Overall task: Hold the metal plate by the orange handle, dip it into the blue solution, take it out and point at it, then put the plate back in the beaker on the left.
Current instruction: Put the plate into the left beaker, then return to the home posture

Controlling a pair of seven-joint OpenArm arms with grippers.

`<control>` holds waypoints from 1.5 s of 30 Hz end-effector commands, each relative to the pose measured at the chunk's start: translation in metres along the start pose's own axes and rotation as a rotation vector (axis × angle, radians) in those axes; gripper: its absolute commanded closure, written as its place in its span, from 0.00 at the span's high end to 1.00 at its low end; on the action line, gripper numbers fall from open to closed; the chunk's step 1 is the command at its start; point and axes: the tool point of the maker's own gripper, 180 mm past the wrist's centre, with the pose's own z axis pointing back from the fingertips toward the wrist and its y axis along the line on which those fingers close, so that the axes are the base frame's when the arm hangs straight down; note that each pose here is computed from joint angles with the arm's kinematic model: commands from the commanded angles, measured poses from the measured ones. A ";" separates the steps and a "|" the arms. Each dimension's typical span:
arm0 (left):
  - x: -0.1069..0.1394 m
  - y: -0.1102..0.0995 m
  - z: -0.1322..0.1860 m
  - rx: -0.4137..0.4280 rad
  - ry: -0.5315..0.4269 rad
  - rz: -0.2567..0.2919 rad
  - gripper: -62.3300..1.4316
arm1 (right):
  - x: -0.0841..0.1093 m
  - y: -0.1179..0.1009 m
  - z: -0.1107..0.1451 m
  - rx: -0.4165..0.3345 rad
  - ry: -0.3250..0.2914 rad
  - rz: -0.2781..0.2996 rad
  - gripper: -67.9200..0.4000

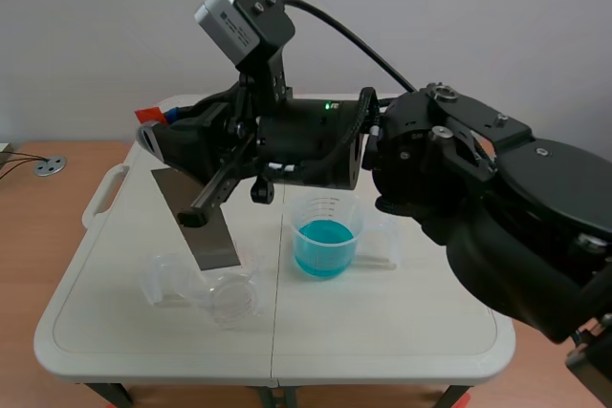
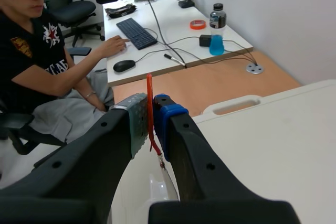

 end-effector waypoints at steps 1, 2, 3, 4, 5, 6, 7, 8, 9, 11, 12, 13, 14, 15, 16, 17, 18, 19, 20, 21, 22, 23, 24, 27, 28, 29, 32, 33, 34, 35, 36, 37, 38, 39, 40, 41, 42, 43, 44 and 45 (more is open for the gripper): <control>0.002 -0.002 0.000 -0.002 -0.006 0.007 0.07 | 0.011 0.000 -0.003 0.010 -0.035 0.006 0.03; 0.002 -0.001 0.000 -0.001 -0.006 0.006 0.07 | 0.008 -0.001 -0.003 0.009 -0.029 0.000 0.03; 0.002 -0.001 0.000 -0.001 -0.006 0.006 0.07 | 0.005 -0.001 -0.003 0.008 -0.024 -0.006 0.03; 0.002 -0.001 0.000 -0.001 -0.006 0.006 0.07 | 0.002 -0.002 -0.003 0.005 -0.018 -0.013 0.03; 0.002 -0.001 0.000 -0.001 -0.006 0.006 0.07 | -0.001 -0.003 -0.002 0.001 -0.016 -0.021 0.03; 0.002 -0.001 0.000 -0.001 -0.006 0.006 0.07 | -0.004 -0.004 -0.002 -0.004 -0.012 -0.030 0.03; 0.002 -0.001 0.000 -0.001 -0.006 0.006 0.07 | -0.008 -0.005 -0.001 -0.007 -0.008 -0.039 0.03; 0.002 -0.001 0.000 -0.001 -0.006 0.006 0.07 | -0.011 -0.005 0.000 -0.011 -0.004 -0.048 0.03; 0.001 -0.001 0.000 -0.001 -0.006 0.006 0.07 | -0.014 -0.005 0.000 -0.013 -0.001 -0.057 0.03; 0.001 -0.001 0.000 -0.001 -0.006 0.006 0.07 | -0.022 -0.004 -0.001 -0.017 0.010 -0.077 0.03; 0.001 -0.001 0.000 -0.001 -0.006 0.006 0.07 | -0.026 -0.003 -0.001 -0.018 0.016 -0.085 0.03; 0.001 -0.001 0.000 -0.001 -0.006 0.006 0.07 | -0.030 -0.001 -0.001 -0.017 0.023 -0.090 0.03; 0.001 -0.001 0.000 -0.001 -0.006 0.006 0.07 | -0.032 -0.001 -0.001 -0.018 0.027 -0.094 0.03; 0.001 -0.001 0.000 -0.001 -0.006 0.006 0.07 | -0.035 0.000 -0.002 -0.018 0.031 -0.098 0.03; 0.001 -0.001 0.000 -0.001 -0.006 0.006 0.07 | -0.037 0.001 -0.001 -0.019 0.035 -0.100 0.03; 0.002 -0.001 0.000 -0.001 -0.007 0.006 0.07 | -0.038 0.001 -0.001 -0.019 0.038 -0.100 0.03; 0.002 -0.001 0.000 -0.001 -0.007 0.006 0.07 | -0.039 0.002 -0.001 -0.019 0.041 -0.100 0.03; 0.002 -0.001 0.000 -0.001 -0.008 0.006 0.07 | -0.040 0.002 -0.001 -0.019 0.044 -0.100 0.03; 0.002 -0.001 0.000 -0.001 -0.010 0.006 0.07 | -0.041 0.003 -0.001 -0.019 0.047 -0.098 0.03; 0.002 -0.001 0.000 -0.001 -0.010 0.006 0.07 | -0.042 0.003 -0.001 -0.019 0.051 -0.097 0.03; 0.002 -0.001 0.000 -0.001 -0.010 0.006 0.07 | -0.042 0.003 -0.001 -0.019 0.053 -0.094 0.03; 0.002 -0.001 0.000 -0.001 -0.010 0.006 0.07 | -0.043 0.003 0.000 -0.019 0.058 -0.089 0.02; 0.002 -0.001 0.000 -0.001 -0.010 0.006 0.07 | -0.044 0.003 0.000 -0.019 0.063 -0.085 0.02; 0.005 -0.001 0.000 -0.001 -0.023 0.006 0.07 | -0.048 0.003 0.000 -0.020 0.082 -0.063 0.03; 0.005 -0.001 0.000 -0.001 -0.026 0.006 0.07 | -0.049 0.003 0.000 -0.021 0.089 -0.056 0.06; 0.005 -0.001 0.000 -0.001 -0.026 0.006 0.07 | -0.050 0.002 0.001 -0.022 0.095 -0.049 0.10; 0.006 -0.001 0.000 0.000 -0.027 0.005 0.07 | -0.051 0.001 0.001 -0.025 0.106 -0.036 0.26; 0.006 -0.001 0.000 0.000 -0.027 0.005 0.07 | -0.052 0.000 0.001 -0.028 0.110 -0.032 0.31; 0.006 -0.001 0.000 0.000 -0.028 0.003 0.07 | -0.051 -0.001 0.002 -0.032 0.109 -0.031 0.36; 0.006 -0.001 0.000 0.000 -0.027 -0.001 0.07 | -0.051 -0.003 0.003 -0.037 0.107 -0.030 0.40; 0.006 -0.001 0.000 -0.002 -0.026 -0.011 0.07 | -0.050 -0.005 0.004 -0.045 0.104 -0.030 0.43; 0.006 -0.002 0.000 -0.003 -0.025 -0.021 0.07 | -0.048 -0.009 0.005 -0.055 0.100 -0.029 0.46; 0.006 -0.002 0.000 -0.003 -0.024 -0.023 0.07 | -0.046 -0.012 0.007 -0.066 0.095 -0.028 0.49; 0.005 -0.002 0.000 -0.003 -0.021 -0.025 0.08 | -0.045 -0.016 0.009 -0.077 0.090 -0.027 0.53; 0.005 -0.002 0.000 -0.006 -0.019 -0.040 0.12 | -0.042 -0.020 0.010 -0.089 0.081 -0.026 0.57; 0.004 -0.003 0.000 -0.009 -0.017 -0.065 0.23 | -0.040 -0.024 0.012 -0.101 0.071 -0.025 0.61; 0.004 -0.003 0.000 -0.012 -0.015 -0.088 0.39 | -0.037 -0.028 0.015 -0.116 0.064 -0.024 0.65; 0.004 -0.004 0.000 -0.015 -0.014 -0.110 0.58 | -0.035 -0.033 0.017 -0.134 0.057 -0.022 0.68; 0.004 -0.004 -0.001 -0.016 -0.014 -0.122 0.78 | -0.034 -0.038 0.019 -0.156 0.051 -0.022 0.72; 0.004 -0.004 -0.001 -0.015 -0.011 -0.123 0.98 | -0.032 -0.043 0.021 -0.178 0.048 -0.021 0.76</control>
